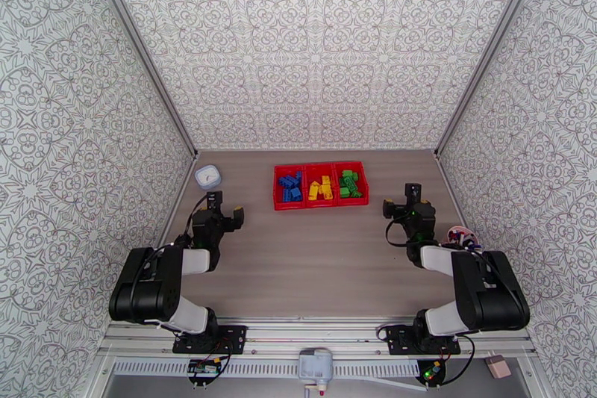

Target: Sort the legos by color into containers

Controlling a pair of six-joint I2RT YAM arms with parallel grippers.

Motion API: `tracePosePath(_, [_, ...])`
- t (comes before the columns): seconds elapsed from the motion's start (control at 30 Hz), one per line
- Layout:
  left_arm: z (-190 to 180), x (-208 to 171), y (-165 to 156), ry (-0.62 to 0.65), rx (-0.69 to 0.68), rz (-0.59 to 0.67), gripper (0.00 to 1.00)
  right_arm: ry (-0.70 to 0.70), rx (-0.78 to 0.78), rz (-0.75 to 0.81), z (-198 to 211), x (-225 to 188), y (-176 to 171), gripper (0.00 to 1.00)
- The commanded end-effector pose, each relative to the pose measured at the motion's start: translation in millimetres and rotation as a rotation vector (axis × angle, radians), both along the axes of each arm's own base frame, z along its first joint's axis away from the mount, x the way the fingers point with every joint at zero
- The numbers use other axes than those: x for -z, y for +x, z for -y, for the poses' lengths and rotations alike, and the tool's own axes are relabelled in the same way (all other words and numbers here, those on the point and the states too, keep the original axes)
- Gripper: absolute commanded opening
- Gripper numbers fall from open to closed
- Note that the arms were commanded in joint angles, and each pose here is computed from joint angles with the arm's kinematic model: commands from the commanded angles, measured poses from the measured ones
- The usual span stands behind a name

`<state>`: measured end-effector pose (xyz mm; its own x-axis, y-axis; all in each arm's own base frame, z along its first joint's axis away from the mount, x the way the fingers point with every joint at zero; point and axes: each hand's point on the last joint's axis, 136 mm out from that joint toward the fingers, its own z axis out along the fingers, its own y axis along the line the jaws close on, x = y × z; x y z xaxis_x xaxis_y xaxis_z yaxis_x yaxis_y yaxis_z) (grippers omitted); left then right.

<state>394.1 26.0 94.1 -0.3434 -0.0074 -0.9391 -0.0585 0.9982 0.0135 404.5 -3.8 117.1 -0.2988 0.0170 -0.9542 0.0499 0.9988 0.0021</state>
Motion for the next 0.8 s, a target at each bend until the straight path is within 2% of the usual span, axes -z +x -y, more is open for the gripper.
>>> tracePosePath(0.0, [-3.6, -12.8, 8.1, -0.023, -0.007, 0.039, 1.0, 0.011, -0.021, 0.014, -2.1, 2.9, -1.7, 1.0])
tracePosePath(0.77, [-3.4, -13.5, 8.2, -0.002, -0.026, 0.042, 1.0, 0.008, -0.021, 0.013, -2.1, 2.8, -1.4, 1.0])
